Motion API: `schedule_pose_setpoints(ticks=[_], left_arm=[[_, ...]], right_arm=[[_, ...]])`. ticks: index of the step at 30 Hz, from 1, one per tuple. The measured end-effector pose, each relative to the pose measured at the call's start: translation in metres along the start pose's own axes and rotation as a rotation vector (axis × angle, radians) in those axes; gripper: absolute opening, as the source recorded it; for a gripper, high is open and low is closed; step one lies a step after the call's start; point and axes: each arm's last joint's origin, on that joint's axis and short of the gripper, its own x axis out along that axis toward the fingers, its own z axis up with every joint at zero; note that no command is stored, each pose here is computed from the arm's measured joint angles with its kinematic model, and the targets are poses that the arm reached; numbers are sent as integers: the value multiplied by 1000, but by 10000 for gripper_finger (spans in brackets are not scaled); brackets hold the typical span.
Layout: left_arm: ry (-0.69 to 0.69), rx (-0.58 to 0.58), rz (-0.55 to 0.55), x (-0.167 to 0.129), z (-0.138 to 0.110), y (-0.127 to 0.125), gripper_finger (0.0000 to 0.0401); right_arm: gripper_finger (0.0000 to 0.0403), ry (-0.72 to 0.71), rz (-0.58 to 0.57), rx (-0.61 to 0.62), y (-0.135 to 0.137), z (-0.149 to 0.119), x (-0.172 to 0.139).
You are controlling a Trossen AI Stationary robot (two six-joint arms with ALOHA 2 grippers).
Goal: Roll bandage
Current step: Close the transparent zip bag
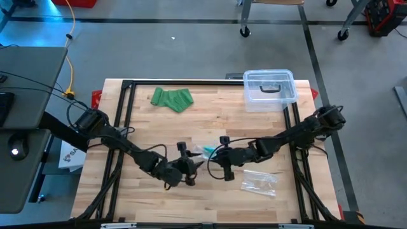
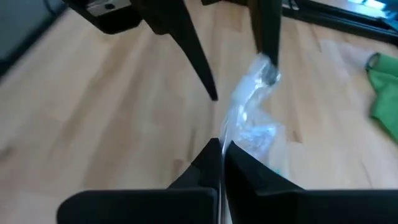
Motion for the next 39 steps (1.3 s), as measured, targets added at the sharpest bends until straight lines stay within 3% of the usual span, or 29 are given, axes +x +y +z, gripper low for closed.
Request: schedule_pose_setpoints(ticks=[6,17,23,30,35,39], left_arm=[[-78,87,5,-3,11,-2,130],[-83,60,9,-9,10,-6,127],[-84,24,-84,-3,11,-4,127],[-87,69,-34,6,13,5,127],[-131,93,-145,5,16,2,120],[-130,74,-156,5,16,2,86]], right_arm=[[0,-46,71,51,-3,11,-17],[0,13,112,89,-6,8,-26],[0,17,119,80,-6,8,-26],[0,12,138,83,-6,8,-26],[0,10,143,83,-5,8,-26],[0,8,143,83,-5,9,-26]])
